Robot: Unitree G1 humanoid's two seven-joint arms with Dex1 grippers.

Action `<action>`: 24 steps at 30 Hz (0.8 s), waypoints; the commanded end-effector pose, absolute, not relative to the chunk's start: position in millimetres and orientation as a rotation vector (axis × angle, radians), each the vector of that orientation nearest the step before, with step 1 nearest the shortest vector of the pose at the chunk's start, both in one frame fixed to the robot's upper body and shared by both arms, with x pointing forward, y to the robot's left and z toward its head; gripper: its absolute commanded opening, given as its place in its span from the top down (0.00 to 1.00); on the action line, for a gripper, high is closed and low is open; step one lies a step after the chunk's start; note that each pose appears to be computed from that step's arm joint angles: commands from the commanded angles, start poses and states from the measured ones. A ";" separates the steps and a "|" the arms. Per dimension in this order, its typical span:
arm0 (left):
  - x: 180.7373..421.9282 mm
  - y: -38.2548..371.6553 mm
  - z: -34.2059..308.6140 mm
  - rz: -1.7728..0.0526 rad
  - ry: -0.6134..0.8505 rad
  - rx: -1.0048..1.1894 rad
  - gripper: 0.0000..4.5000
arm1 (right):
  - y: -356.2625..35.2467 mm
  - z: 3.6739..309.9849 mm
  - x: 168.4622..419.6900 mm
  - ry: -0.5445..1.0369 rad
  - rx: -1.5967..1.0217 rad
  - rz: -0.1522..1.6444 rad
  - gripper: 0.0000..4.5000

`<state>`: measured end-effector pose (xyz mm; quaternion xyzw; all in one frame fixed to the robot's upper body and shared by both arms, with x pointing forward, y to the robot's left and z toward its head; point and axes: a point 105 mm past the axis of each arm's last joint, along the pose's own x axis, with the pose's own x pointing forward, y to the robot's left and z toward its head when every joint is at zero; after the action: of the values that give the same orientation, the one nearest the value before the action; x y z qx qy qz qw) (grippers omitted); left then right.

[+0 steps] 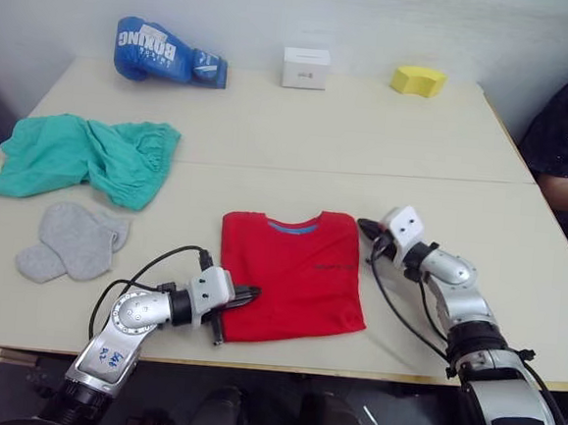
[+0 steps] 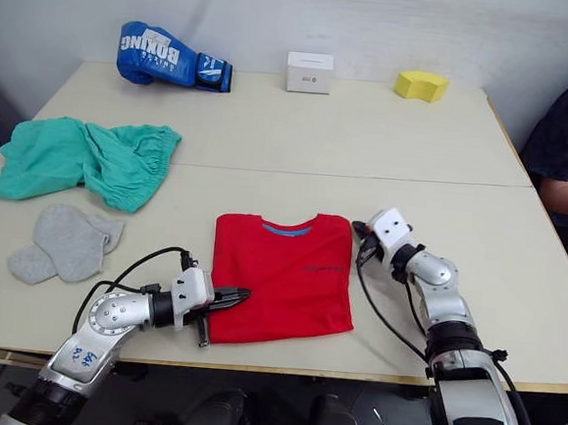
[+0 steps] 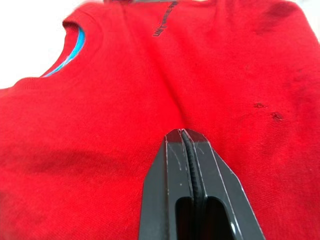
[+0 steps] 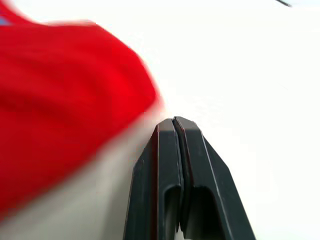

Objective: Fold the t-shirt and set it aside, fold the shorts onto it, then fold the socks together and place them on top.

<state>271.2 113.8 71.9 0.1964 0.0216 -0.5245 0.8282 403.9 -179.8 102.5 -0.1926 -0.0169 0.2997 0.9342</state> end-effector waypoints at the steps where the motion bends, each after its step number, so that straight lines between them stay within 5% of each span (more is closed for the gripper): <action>1: 282.9 117.2 92.8 -1.094 -0.015 0.344 0.99 | -176.9 122.5 396.1 -0.127 -0.324 0.680 1.00; 6: 301.8 113.2 117.5 -1.054 -0.075 0.314 0.99 | -154.3 145.3 349.7 -0.210 -0.292 0.893 1.00; 11: 316.1 99.4 107.9 -1.044 -0.049 0.340 0.99 | -128.3 119.3 280.9 -0.104 -0.355 1.097 1.00; 17: 347.9 99.4 88.8 -0.884 0.031 0.467 0.99 | -123.7 80.1 240.9 0.018 -0.332 1.089 1.00; 24: 376.8 118.4 111.7 -0.631 -0.030 0.424 0.99 | -139.8 67.3 216.2 0.105 -0.216 1.043 1.00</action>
<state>369.4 105.0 100.5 0.2088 0.0003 -0.3495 0.9134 218.0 -137.2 61.1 -0.1135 0.0541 0.4998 0.8569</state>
